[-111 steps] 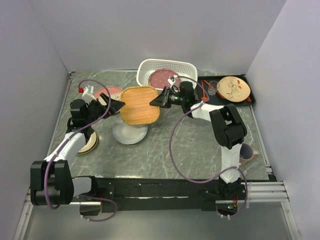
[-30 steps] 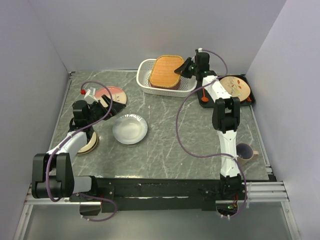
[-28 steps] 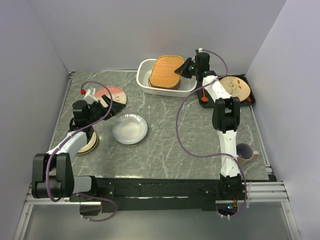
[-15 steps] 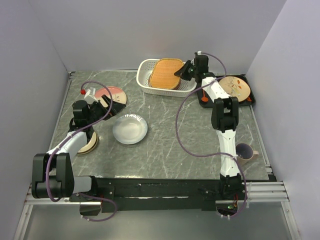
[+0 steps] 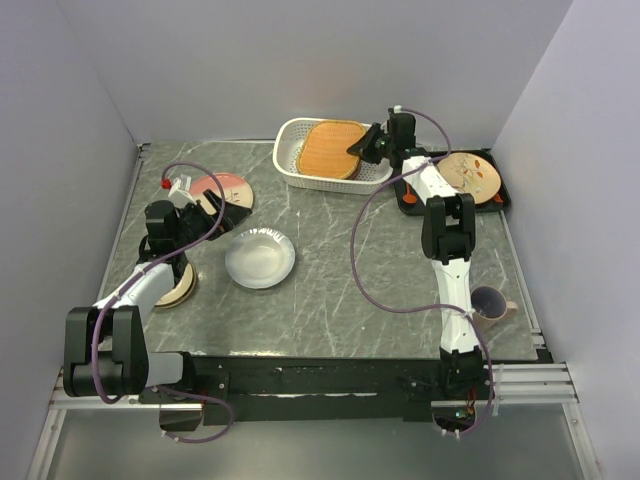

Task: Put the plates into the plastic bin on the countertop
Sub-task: Place the plate in the plastic bin.

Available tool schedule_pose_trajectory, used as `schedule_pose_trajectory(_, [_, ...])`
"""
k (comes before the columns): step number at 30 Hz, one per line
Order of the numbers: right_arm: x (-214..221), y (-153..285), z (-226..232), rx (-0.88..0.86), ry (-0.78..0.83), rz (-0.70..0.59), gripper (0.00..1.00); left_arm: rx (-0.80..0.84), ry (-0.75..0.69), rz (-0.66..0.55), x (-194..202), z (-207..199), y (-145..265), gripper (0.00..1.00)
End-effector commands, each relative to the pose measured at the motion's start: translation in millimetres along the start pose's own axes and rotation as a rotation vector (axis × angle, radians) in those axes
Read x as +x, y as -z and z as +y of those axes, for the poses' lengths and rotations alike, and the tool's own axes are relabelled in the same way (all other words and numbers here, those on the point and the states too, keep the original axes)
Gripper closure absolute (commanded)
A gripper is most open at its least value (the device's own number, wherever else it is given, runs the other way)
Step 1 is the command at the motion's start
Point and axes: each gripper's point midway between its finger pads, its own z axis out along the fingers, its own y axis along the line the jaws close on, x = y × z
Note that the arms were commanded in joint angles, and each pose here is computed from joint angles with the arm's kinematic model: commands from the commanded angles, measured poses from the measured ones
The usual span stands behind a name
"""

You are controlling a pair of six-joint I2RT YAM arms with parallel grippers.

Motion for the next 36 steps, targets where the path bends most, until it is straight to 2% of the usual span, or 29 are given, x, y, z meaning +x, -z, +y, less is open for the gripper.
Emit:
schedule_pose_trajectory(1, [-21, 1, 15, -0.053, 0.046, -0.053, 0.68, 0.039, -0.048, -0.024, -9, -10, -2, 0.01])
schedule_pose_trajectory(3, [-18, 0, 10, -0.04, 0.047, -0.048, 0.61, 0.038, -0.046, -0.02, -8, -10, -2, 0.01])
schedule_pose_trajectory(17, [-7, 3, -13, 0.052, 0.016, -0.032, 0.33, 0.04, -0.046, -0.024, -5, -11, 2, 0.01])
schedule_pose_trajectory(24, [-11, 17, -21, 0.116, -0.007, -0.039, 0.27, 0.032, -0.051, -0.032, -6, -12, 5, 0.01])
schedule_pose_trajectory(31, [-28, 39, -21, 0.214, 0.044, -0.091, 0.22, -0.008, -0.063, -0.05, -8, -8, 9, 0.01])
schedule_pose_trajectory(36, [-42, 57, 5, 0.155, 0.067, -0.153, 0.22, -0.032, -0.065, -0.055, -9, -6, 11, 0.01])
